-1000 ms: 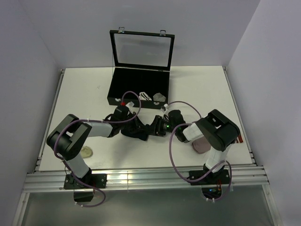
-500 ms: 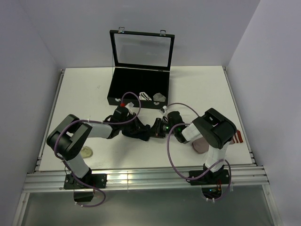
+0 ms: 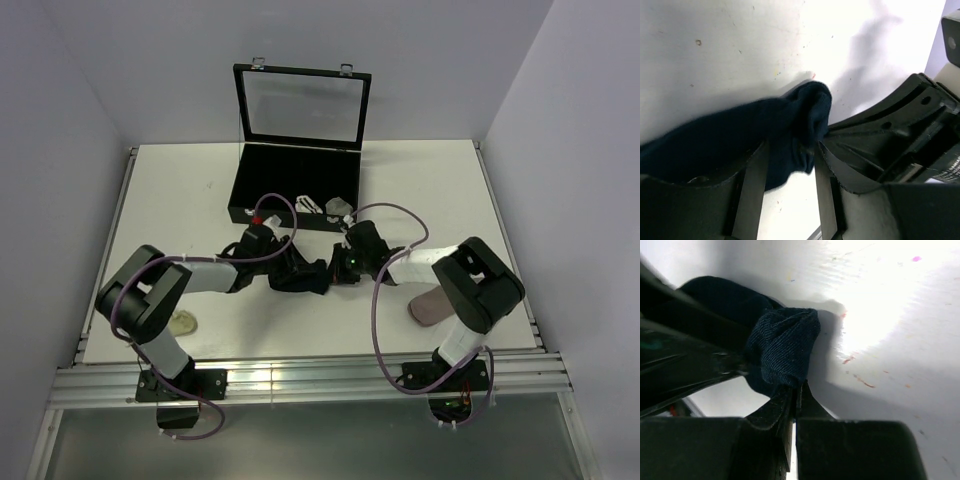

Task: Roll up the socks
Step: Roll the sock at the center of the board.

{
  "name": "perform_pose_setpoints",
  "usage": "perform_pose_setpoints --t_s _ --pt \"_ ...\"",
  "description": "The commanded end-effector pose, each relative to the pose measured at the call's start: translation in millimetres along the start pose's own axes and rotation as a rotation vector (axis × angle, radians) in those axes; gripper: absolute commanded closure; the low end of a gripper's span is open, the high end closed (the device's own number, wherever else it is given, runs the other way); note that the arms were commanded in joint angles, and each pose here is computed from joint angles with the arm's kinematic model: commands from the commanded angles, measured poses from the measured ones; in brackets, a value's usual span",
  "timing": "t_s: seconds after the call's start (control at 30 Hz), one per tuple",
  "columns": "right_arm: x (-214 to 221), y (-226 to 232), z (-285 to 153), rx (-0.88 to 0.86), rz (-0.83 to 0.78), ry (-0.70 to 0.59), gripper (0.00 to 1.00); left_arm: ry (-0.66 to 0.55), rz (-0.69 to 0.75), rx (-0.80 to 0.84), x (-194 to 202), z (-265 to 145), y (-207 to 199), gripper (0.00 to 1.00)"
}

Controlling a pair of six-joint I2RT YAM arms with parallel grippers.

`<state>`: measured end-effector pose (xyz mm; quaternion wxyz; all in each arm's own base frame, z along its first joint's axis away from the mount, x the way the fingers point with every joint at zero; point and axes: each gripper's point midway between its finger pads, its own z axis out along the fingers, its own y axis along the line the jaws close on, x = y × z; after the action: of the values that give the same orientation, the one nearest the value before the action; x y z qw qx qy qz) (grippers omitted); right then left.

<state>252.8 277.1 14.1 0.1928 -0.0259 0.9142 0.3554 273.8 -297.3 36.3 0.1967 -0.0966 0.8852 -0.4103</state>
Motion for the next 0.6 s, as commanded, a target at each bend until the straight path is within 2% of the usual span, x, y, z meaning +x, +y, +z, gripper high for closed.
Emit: perform_pose_setpoints --t_s 0.0,0.13,0.27,0.57 --pt "3.2 -23.1 -12.9 0.195 -0.054 0.035 1.00 -0.101 0.059 0.015 -29.6 -15.5 -29.3 0.53" --pt "2.4 -31.8 -20.4 0.317 -0.097 0.058 1.00 -0.145 0.055 -0.010 -39.2 -28.9 -37.1 0.57" --pt "0.2 -23.7 -18.6 0.333 -0.122 0.068 1.00 -0.155 0.065 0.016 -41.3 -32.2 -51.2 0.60" --pt "-4.0 -15.5 -16.1 0.339 -0.118 0.072 1.00 -0.082 0.099 0.044 -26.2 -2.9 -70.8 0.73"
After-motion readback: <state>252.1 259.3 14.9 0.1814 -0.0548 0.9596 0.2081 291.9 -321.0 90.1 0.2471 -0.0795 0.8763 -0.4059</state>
